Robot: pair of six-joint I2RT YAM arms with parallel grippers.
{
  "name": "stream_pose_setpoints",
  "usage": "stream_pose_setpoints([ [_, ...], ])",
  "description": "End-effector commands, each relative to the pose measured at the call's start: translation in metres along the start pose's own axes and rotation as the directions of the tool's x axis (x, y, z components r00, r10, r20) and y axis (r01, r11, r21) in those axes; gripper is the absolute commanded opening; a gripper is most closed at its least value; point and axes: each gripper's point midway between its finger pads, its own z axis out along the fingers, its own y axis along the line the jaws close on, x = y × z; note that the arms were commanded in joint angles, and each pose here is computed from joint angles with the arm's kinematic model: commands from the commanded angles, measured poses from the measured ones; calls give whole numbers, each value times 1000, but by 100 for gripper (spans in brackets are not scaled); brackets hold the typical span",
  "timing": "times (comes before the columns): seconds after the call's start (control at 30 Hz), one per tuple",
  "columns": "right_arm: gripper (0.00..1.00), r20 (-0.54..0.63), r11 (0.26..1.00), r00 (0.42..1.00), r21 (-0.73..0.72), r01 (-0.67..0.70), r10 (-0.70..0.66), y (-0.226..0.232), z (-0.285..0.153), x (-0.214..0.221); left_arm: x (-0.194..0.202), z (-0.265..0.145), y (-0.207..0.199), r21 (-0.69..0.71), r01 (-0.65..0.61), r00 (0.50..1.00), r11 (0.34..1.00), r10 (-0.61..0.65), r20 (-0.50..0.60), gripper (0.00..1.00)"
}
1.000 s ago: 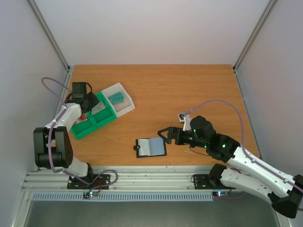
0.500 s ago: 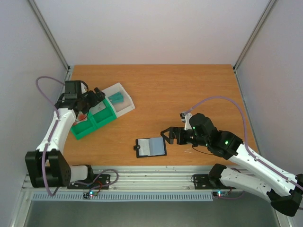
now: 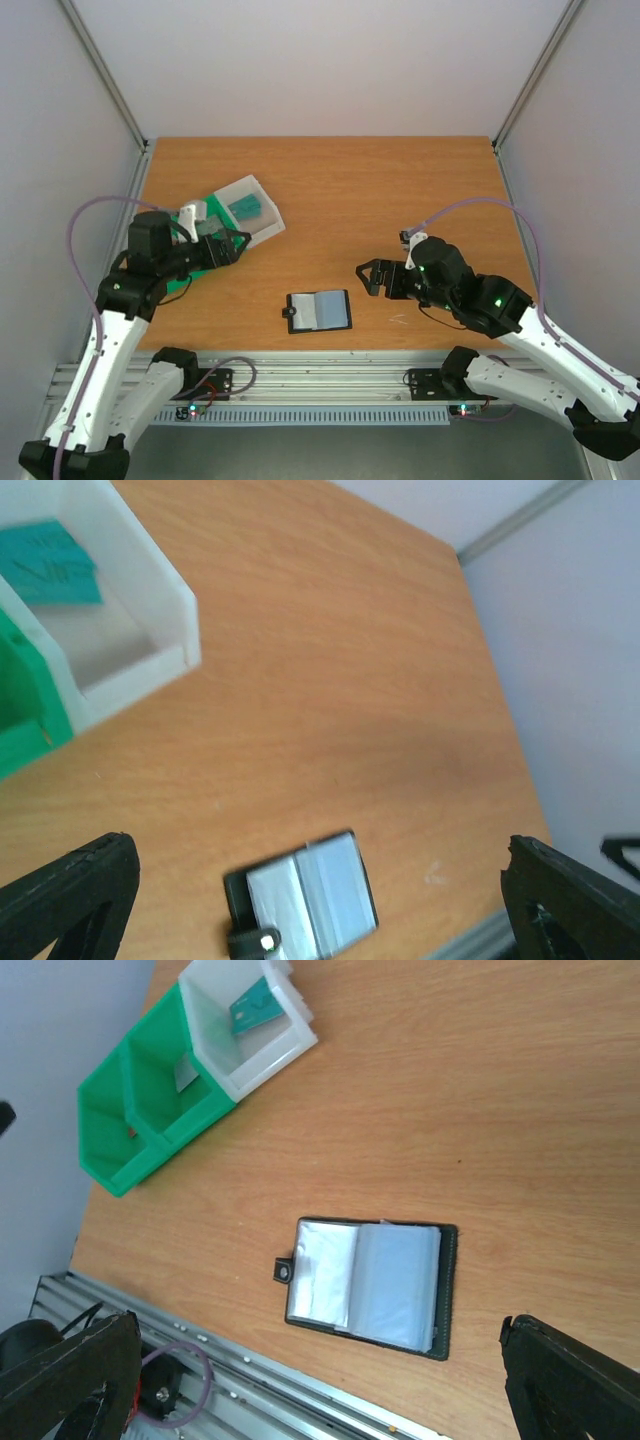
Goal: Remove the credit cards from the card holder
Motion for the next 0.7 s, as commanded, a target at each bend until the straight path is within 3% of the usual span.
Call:
stream_pose_setpoints([
  [0.0, 98, 56, 999, 998, 45, -28, 26, -9, -13, -9, 41, -1, -14, 76, -40, 994, 996, 47, -99, 99],
  [0.33, 99, 72, 996, 997, 91, -17, 10, -23, -18, -6, 70, 3, -69, 248, -147, 974, 958, 184, -132, 99],
  [0.67, 98, 155, 997, 986, 55, 46, -54, -9, -60, -30, 43, -16, -98, 262, -244, 965, 934, 259, -24, 99],
])
